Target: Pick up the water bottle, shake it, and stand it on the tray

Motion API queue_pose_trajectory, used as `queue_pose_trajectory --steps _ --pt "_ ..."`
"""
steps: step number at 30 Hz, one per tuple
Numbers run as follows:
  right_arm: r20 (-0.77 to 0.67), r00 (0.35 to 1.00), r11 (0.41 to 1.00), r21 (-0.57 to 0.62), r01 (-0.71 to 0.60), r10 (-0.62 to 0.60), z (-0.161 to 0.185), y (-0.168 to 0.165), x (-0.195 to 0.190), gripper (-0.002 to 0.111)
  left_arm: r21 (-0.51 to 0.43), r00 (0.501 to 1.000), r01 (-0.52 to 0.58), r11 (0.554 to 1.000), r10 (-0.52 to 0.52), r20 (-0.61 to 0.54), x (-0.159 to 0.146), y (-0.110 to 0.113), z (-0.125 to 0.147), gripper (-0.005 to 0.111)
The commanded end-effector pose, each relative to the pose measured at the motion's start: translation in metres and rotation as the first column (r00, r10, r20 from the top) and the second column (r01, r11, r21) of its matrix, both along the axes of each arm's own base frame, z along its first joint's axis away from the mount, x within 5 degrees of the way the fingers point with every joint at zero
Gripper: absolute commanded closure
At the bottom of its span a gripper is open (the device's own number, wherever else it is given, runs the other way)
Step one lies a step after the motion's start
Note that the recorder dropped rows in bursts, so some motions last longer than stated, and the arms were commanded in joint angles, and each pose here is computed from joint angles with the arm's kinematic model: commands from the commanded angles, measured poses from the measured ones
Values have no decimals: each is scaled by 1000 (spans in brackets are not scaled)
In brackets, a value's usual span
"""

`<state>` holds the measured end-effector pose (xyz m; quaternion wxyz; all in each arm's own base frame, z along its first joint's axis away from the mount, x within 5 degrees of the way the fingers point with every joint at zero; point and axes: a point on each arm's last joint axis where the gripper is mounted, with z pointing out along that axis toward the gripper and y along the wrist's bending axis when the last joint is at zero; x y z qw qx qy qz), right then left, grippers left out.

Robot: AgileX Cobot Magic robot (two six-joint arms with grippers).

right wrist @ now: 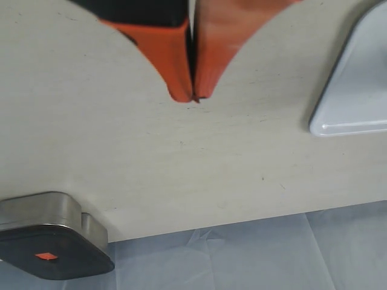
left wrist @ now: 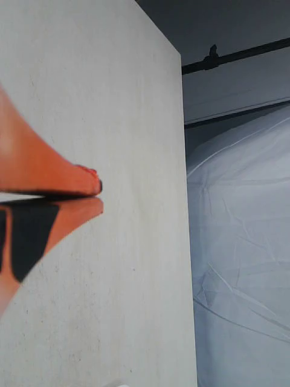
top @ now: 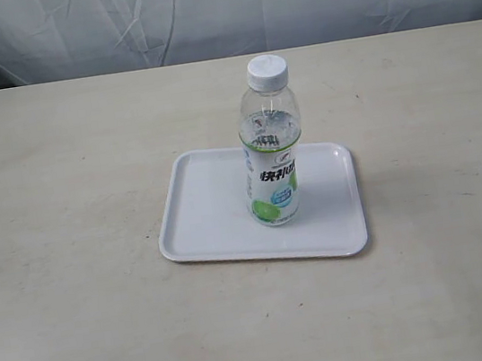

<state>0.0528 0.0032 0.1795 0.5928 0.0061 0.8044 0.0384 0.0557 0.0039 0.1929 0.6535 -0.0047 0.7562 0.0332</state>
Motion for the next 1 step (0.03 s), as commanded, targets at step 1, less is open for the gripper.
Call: queue_pose_trajectory --steps 1 --pt "15 1000 1000 -5 6 -6 0 0 0 108 0 1000 -1 1000 1 8 0 0 0 107"
